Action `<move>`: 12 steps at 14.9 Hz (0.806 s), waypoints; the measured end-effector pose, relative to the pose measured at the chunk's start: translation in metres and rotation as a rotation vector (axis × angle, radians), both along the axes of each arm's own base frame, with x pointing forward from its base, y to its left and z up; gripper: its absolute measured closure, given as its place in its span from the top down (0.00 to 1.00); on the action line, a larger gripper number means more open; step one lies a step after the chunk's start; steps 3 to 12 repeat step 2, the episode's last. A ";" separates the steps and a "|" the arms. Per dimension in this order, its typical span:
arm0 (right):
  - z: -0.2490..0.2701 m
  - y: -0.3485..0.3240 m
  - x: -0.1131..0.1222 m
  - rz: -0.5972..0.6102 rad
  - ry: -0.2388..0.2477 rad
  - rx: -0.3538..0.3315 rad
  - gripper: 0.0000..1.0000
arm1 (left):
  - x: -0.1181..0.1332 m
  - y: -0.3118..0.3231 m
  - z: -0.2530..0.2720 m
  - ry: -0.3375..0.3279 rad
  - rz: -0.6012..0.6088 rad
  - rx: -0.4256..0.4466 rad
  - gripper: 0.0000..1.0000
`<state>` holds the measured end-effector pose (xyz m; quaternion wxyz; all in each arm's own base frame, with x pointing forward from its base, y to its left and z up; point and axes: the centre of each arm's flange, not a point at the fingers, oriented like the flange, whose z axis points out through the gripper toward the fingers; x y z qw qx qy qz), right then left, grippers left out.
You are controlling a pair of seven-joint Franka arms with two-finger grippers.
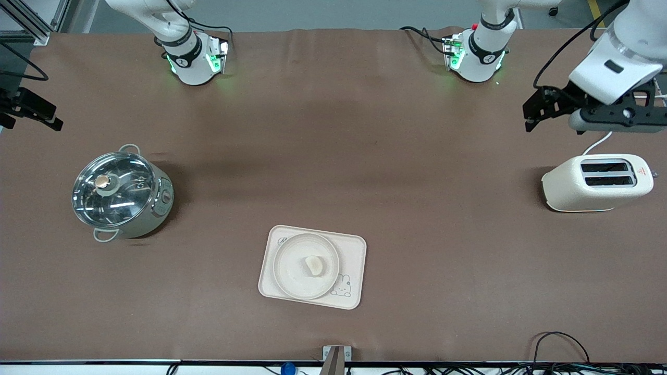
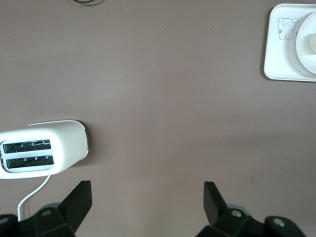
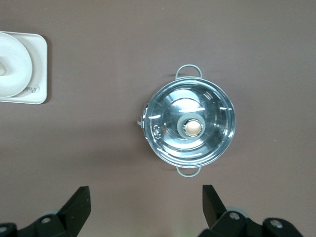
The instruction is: Place bun in plate and plate on tray
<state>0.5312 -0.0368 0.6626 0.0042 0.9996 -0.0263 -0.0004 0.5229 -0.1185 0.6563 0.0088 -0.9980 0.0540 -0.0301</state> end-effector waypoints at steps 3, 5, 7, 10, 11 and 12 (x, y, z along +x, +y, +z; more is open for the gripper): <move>0.000 -0.002 0.000 0.024 0.003 -0.018 1.00 | -0.004 0.010 0.009 -0.012 -0.013 -0.013 1.00; 0.000 -0.002 0.000 0.024 0.003 -0.018 1.00 | -0.004 0.010 0.009 -0.012 -0.013 -0.013 1.00; 0.000 -0.002 0.000 0.024 0.003 -0.018 1.00 | -0.004 0.010 0.009 -0.012 -0.013 -0.013 1.00; 0.000 -0.002 0.000 0.024 0.003 -0.018 1.00 | -0.004 0.010 0.009 -0.012 -0.013 -0.013 1.00; 0.000 -0.002 0.000 0.024 0.003 -0.018 1.00 | -0.004 0.010 0.009 -0.012 -0.013 -0.013 1.00; 0.000 -0.002 0.000 0.024 0.003 -0.018 1.00 | -0.004 0.010 0.009 -0.012 -0.013 -0.013 1.00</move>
